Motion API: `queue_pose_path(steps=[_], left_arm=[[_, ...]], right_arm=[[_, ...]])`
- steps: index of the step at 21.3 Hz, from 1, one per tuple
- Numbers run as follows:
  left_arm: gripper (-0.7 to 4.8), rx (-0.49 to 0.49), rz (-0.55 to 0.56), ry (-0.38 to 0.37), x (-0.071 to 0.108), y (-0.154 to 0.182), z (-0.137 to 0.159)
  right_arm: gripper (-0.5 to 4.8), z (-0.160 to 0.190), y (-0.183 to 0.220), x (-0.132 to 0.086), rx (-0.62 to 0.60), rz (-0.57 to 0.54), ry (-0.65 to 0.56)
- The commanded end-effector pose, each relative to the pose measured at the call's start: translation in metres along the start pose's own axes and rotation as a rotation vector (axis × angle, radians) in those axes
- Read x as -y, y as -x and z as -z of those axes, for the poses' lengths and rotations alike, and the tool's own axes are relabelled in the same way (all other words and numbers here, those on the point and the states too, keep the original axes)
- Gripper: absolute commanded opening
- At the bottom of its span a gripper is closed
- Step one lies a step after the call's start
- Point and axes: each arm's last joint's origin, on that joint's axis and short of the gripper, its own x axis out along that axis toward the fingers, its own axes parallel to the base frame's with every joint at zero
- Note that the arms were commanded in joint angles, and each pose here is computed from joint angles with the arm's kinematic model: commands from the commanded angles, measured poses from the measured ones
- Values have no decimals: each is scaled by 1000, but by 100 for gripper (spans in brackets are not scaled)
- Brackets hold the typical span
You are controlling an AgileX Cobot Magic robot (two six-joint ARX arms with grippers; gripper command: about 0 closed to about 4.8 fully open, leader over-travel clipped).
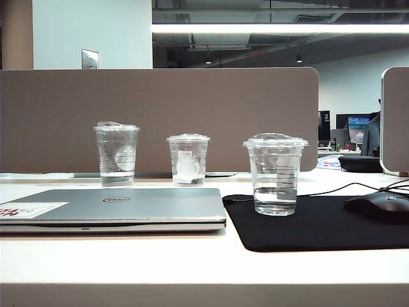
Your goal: Pick up the coffee cup on the right and place it on the right side of the laptop.
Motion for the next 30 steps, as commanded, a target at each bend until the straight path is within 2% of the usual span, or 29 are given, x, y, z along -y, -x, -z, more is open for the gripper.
queue_pose_path(steps=[1, 8, 12, 20, 30], left_arm=[[-5, 14, -41, -4, -1, 0, -2], [-5, 51, -100, -8, -3, 1, -6], [-5, 58, -167, 19, -5, 1, -6], [-5, 60, -236, 20, -7, 1, -6], [-5, 58, -240, 11, -7, 1, -6]], right_arm=[[-5, 0, 0, 0, 14, 1, 1], [-5, 0, 0, 0, 14, 1, 1], [-5, 0, 0, 0, 14, 1, 1], [-5, 0, 0, 0, 14, 1, 1], [-5, 0, 0, 0, 14, 1, 1]])
